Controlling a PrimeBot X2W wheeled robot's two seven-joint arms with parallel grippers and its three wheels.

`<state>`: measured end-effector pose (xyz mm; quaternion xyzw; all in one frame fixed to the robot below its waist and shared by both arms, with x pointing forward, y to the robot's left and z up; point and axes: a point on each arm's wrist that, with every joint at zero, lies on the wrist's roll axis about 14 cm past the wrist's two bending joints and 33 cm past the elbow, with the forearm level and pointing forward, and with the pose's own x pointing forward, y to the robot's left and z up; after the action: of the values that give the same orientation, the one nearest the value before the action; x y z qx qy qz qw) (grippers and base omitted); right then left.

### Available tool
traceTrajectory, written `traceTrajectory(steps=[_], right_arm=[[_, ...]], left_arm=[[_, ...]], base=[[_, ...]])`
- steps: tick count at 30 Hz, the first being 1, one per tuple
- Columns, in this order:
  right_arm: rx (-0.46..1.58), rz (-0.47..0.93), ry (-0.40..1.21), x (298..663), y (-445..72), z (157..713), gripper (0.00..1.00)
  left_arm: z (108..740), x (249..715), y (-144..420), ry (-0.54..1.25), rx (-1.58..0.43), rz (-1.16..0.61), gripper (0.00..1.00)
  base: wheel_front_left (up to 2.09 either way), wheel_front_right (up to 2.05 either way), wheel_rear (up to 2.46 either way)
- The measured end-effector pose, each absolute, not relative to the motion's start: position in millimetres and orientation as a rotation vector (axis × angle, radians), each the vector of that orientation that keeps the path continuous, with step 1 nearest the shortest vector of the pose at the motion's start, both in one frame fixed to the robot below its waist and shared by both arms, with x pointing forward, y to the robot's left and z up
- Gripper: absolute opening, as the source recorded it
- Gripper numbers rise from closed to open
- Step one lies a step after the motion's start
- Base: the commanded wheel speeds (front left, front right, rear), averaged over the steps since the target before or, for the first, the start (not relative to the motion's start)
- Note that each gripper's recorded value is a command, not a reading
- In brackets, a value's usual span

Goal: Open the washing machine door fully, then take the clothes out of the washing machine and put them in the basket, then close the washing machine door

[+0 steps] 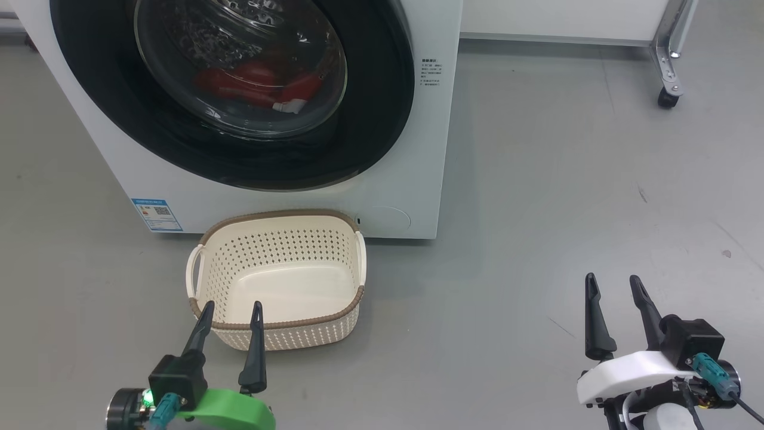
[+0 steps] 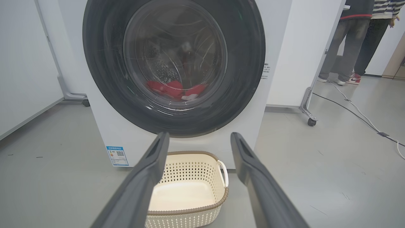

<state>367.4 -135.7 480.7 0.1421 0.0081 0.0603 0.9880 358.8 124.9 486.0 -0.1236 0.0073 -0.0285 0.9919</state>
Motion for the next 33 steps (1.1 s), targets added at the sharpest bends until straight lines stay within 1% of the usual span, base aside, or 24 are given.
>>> traceTrajectory(steps=[23,24,25,33], right_arm=[[0.286,0.128,0.025,369.6,-133.3,478.3,1.0],[0.286,0.129,0.025,370.0,-132.8,478.4,0.26],[0.285,0.131,0.024,370.6,-132.5,478.7,0.0],[0.291,0.129,0.002,382.3,-133.8,484.5,0.0]], left_arm=[[481.5,358.1,125.6,0.029,-0.246,-0.049,1.0],[481.2,358.1,125.7,0.03,-0.246,-0.049,1.0],[480.9,358.1,125.8,0.031,-0.246,-0.049,1.0],[475.9,362.4,125.2,0.046,-0.247,-0.048,1.0]], base=[[0.0,0.0,0.0],[0.0,0.0,0.0],[0.0,0.0,0.0],[0.0,0.0,0.0]])
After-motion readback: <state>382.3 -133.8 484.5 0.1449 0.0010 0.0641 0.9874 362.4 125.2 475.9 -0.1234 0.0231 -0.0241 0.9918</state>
